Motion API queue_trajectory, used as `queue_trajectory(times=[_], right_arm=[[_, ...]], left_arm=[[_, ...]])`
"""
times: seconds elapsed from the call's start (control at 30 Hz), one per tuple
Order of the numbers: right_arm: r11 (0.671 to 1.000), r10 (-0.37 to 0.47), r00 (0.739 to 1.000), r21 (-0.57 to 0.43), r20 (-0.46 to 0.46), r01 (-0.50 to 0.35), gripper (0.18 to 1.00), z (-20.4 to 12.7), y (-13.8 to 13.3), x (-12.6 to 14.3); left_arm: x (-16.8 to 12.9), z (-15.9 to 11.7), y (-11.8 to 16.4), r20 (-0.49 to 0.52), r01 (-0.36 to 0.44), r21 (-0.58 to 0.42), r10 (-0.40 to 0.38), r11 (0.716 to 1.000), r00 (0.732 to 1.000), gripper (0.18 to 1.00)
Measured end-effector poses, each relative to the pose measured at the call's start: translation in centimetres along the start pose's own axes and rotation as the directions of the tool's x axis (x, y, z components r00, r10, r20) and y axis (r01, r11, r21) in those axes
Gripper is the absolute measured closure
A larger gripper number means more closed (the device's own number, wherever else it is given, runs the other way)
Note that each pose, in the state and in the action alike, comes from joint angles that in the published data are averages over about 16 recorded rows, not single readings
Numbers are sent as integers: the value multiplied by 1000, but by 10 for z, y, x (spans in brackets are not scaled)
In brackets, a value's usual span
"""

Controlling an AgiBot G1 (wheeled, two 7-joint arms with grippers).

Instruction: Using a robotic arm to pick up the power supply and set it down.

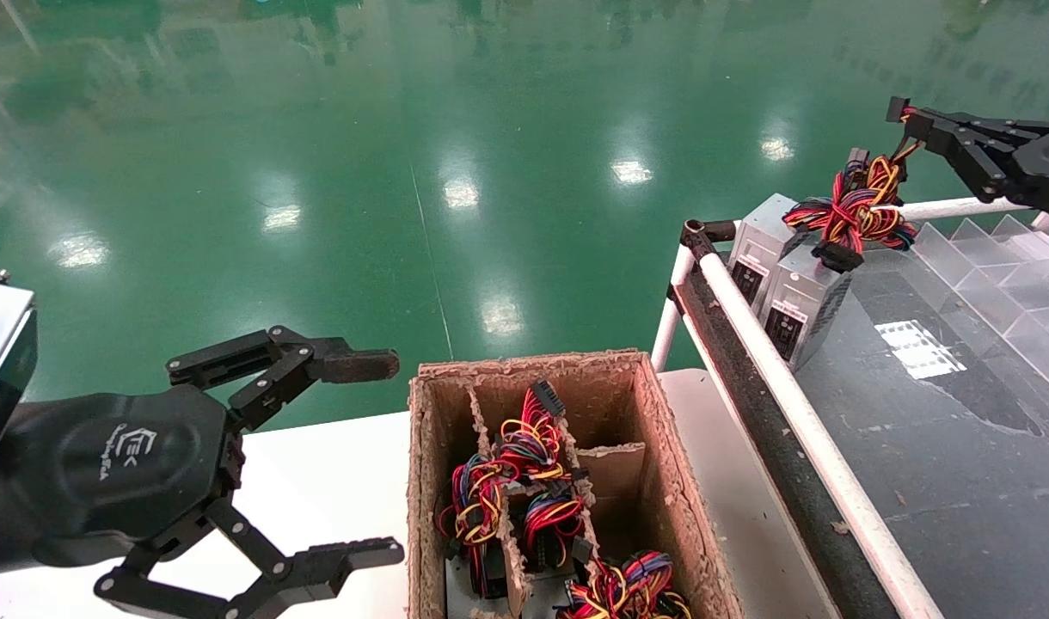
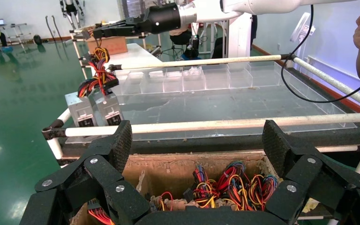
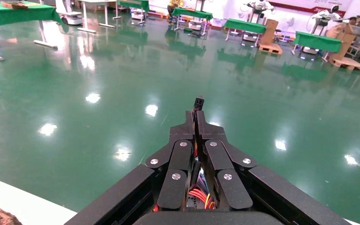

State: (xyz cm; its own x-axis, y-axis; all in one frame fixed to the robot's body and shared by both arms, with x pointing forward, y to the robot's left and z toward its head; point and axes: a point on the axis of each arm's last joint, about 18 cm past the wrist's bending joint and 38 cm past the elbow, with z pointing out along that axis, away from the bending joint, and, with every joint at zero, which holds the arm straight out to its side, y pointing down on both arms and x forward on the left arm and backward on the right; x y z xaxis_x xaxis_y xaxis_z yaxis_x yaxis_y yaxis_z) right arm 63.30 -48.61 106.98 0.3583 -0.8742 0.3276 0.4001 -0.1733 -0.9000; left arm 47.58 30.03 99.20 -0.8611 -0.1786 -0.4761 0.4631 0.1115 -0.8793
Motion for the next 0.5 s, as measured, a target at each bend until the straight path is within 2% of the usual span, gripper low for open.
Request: queue_trajectory(times=[0.3,0.5], right_arm=[[1000,11,1000,-16,7,-11,944,-5,6,-1],[999,24,1000,-36,0,-24,888,-10,10,2]], left_arm=[[0,0,0,0,0,0,0,1000,1000,184],[0,0,0,0,0,0,0,1000,1000,184]])
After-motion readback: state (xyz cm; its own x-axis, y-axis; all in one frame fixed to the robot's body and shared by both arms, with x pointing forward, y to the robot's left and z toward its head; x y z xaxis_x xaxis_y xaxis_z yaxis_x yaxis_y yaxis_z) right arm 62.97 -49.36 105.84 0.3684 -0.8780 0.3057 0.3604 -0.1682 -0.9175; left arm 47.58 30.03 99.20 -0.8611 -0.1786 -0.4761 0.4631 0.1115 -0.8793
